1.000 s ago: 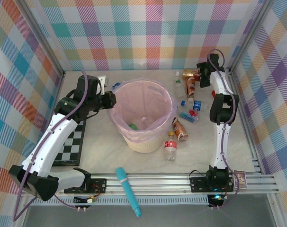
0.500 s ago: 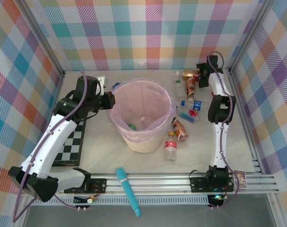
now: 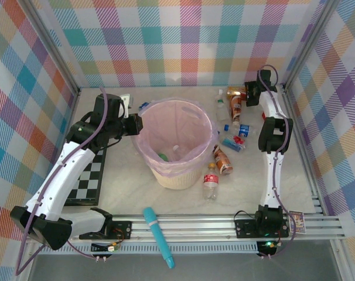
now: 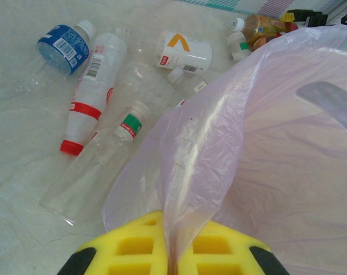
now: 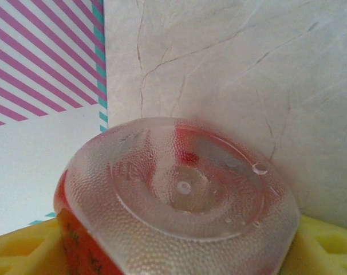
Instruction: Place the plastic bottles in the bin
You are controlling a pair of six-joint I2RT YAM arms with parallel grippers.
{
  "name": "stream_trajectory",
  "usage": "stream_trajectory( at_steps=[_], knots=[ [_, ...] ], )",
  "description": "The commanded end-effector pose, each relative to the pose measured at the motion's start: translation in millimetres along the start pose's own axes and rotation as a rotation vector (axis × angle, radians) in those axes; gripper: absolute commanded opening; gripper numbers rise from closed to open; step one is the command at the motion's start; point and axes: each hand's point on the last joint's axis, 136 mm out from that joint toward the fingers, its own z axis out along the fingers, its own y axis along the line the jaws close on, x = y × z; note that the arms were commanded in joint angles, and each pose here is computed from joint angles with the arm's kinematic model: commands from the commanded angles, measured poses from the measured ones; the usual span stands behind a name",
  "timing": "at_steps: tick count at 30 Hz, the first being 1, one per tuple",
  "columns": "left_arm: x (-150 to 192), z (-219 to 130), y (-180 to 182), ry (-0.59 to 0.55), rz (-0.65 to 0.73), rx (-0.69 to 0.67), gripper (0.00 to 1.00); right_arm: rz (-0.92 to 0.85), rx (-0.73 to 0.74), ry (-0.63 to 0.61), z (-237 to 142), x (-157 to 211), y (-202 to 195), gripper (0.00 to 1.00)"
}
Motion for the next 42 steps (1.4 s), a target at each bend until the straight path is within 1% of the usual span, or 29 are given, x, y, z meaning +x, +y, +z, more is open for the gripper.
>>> stream_trajectory(
  at_steps=[1, 3, 5, 8, 11, 14, 18, 23, 27, 30, 32, 35, 38, 42],
  knots=[
    [-14.1, -11.9, -19.6, -0.068, 0.007, 0.086, 0.08, -0.003, -0.016, -0.04, -29.2, -19.6, 12.8, 0.67],
    [-14.5, -12.2, -20.3, -0.069, 0.006, 0.09, 0.08, -0.016, -0.056, -0.05, -43.1, -24.0, 26.8, 0.66],
    [-14.0, -12.4, -20.8, -0.068, 0.006, 0.092, 0.08, -0.029, -0.127, -0.06, -58.3, -29.2, 45.2, 0.66],
    [-14.9, -13.1, -21.4, -0.072, 0.007, 0.095, 0.09, -0.04, -0.214, -0.074, -85.6, -38.0, 68.1, 0.63],
    [-15.1, -13.0, -22.0, -0.075, 0.008, 0.1, 0.08, -0.061, -0.259, -0.078, -112.5, -42.6, 82.0, 0.63],
    [-16.9, -13.6, -22.5, -0.082, 0.006, 0.1, 0.08, -0.091, -0.309, -0.074, -140.3, -39.3, 92.8, 0.62],
    [-15.7, -12.5, -24.3, -0.08, 0.001, 0.115, 0.07, -0.231, -0.438, -0.072, -191.3, -25.1, 117.2, 0.6],
    [-13.4, -18.4, -26.2, -0.079, 0.029, 0.126, 0.01, -0.437, -0.566, -0.031, -264.1, 4.7, 138.8, 0.58],
    [-10.6, -20.1, -28.5, -0.081, 0.042, 0.146, 0.0, -0.595, -0.644, 0.021, -328.9, 37.5, 147.8, 0.57],
    [-10.1, -18.5, -27.5, -0.095, 0.04, 0.148, 0.0, -0.725, -0.709, 0.07, -375.5, 71.0, 148.0, 0.55],
    [-10.3, -18.6, -25.4, -0.104, 0.035, 0.14, 0.0, -0.809, -0.727, 0.111, -401.7, 96.3, 142.4, 0.52],
    [-12.9, -20.3, -23.9, -0.117, 0.031, 0.129, 0.0, -0.94, -0.758, 0.189, -436.9, 142.0, 130.5, 0.52],
    [-14.1, -18.8, -21.9, -0.1, 0.026, 0.109, 0.0, -1.094, -0.792, 0.271, -468.0, 195.3, 112.8, 0.52],
    [-14.5, -15.6, -21.6, -0.08, 0.023, 0.097, 0.0, -1.269, -0.833, 0.402, -494.8, 260.9, 81.3, 0.52]
  ],
)
